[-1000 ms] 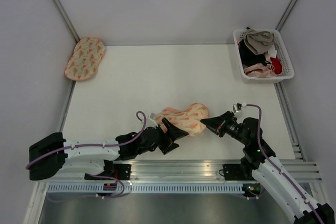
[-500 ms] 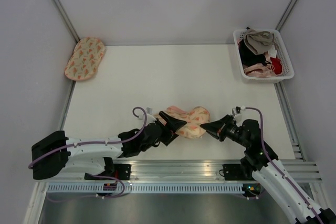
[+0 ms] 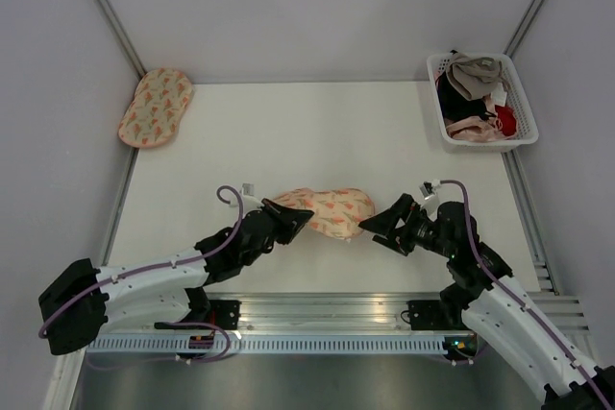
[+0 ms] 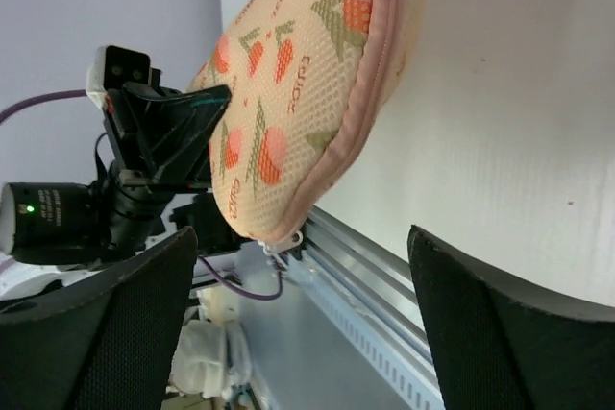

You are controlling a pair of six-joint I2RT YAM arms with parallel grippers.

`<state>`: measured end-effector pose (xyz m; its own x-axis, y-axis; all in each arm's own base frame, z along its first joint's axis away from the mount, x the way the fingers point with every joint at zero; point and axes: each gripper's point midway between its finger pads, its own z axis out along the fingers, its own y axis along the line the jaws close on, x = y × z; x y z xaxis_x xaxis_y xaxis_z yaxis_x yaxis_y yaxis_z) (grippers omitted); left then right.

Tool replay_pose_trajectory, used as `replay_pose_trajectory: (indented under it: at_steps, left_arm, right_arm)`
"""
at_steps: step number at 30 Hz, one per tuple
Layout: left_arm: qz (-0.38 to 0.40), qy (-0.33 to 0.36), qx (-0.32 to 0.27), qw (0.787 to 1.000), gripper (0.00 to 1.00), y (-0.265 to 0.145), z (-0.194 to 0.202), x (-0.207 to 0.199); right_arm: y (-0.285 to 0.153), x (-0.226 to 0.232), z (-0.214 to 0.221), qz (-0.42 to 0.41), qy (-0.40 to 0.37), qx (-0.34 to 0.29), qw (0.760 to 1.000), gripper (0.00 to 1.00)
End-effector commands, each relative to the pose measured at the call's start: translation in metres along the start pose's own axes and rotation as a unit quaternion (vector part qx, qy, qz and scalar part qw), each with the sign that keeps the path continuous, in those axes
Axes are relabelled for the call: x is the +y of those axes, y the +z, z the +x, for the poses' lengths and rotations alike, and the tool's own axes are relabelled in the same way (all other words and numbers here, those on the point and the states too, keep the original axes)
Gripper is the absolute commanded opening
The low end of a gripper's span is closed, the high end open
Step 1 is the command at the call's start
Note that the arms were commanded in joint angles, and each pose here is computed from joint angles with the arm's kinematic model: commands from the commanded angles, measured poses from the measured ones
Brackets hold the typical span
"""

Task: Unzip the laundry bag and remove the bra

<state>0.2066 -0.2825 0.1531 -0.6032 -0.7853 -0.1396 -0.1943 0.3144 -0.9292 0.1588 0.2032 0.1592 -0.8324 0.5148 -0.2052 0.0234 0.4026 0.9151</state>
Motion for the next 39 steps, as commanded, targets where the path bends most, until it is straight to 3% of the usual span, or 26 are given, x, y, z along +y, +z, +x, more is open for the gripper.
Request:
replay_pose_trajectory:
  at_steps: [1, 7, 15, 22, 36, 39]
  left_arm:
    - [0.003, 0.020, -0.023, 1.000, 0.02, -0.002, -0.016, 0.003]
    - [-0.015, 0.012, -0.011, 1.000, 0.02, 0.008, -0.020, 0.005]
    - [-0.013, -0.006, 0.022, 1.000, 0.02, 0.026, -0.011, -0.014]
    - [-0.002, -0.025, 0.028, 0.999, 0.02, 0.030, -0.018, -0.032]
    - [-0.015, -0.034, 0.050, 0.998, 0.02, 0.033, -0.011, -0.033]
    - [-0.017, -0.037, 0.057, 0.998, 0.02, 0.032, -0.008, -0.031]
  right_arm:
    - [-0.007, 0.001, -0.005, 0.020, -0.089, -0.005, 0.996, 0.95]
    - [-0.018, 0.016, -0.002, -0.017, -0.164, -0.006, 0.986, 0.91]
    - [-0.021, -0.005, -0.002, 0.018, -0.253, -0.001, 0.967, 0.82]
    - [0.004, -0.016, -0.007, 0.065, -0.313, 0.006, 0.948, 0.78]
    - [0.044, 0.028, 0.010, 0.062, -0.409, -0.030, 0.910, 0.76]
    - [0.051, 0.026, 0.008, 0.074, -0.417, -0.038, 0.905, 0.68]
